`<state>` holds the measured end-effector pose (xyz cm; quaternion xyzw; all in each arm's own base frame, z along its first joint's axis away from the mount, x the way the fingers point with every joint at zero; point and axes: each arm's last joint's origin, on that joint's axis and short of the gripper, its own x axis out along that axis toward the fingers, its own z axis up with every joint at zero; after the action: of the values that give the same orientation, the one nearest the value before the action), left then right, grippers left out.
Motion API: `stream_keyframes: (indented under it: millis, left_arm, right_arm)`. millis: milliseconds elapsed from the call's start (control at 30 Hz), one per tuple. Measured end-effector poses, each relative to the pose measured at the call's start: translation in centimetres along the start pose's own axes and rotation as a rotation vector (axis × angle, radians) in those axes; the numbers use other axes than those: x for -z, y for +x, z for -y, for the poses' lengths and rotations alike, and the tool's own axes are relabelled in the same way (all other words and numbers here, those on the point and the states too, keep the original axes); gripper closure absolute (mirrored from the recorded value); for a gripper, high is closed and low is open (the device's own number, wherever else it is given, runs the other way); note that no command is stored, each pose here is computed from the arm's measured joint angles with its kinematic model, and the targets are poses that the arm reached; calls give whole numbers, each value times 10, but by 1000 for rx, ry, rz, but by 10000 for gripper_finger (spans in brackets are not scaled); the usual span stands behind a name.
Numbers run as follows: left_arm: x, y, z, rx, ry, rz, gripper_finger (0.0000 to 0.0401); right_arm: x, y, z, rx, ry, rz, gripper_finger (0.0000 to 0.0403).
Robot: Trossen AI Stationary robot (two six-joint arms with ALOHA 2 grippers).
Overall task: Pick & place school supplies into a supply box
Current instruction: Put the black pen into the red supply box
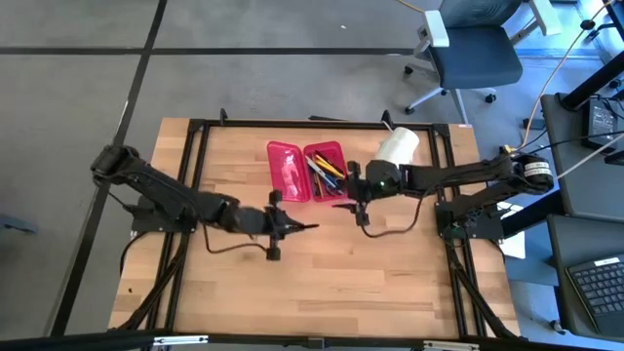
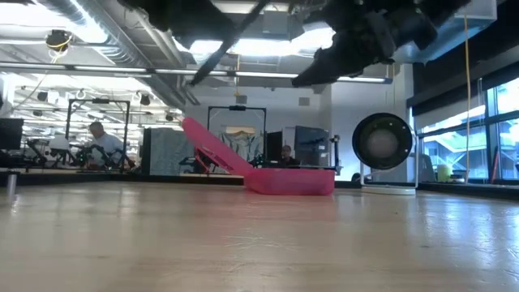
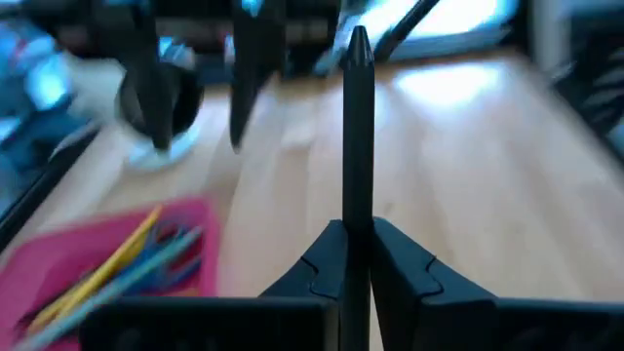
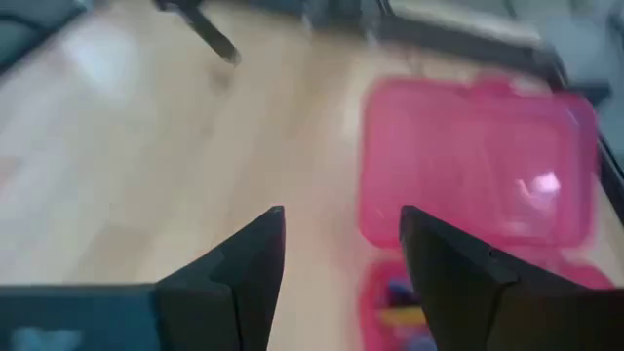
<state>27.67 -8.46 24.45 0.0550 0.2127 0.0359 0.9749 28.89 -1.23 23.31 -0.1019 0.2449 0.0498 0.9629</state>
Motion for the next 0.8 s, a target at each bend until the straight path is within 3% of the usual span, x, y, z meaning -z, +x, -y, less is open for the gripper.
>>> stream_keyframes:
  millis: [133, 267, 333, 600, 800]
  left_arm:
    - [14, 0, -21, 93, -1, 222, 382]
    - [24, 3, -38, 137, 33, 385, 382]
    - [26, 4, -44, 155, 51, 442, 382]
    - [30, 19, -55, 141, 94, 487, 381]
    - [35, 28, -57, 123, 93, 493, 381]
  right_arm:
    - [18, 3, -16, -33, -22, 204, 196]
    - [27, -7, -27, -14, -38, 468, 196]
    - [29, -12, -28, -8, -21, 536, 196]
    - [15, 5, -24, -20, 29, 539, 196]
    - [9, 32, -22, -44, 35, 436, 196]
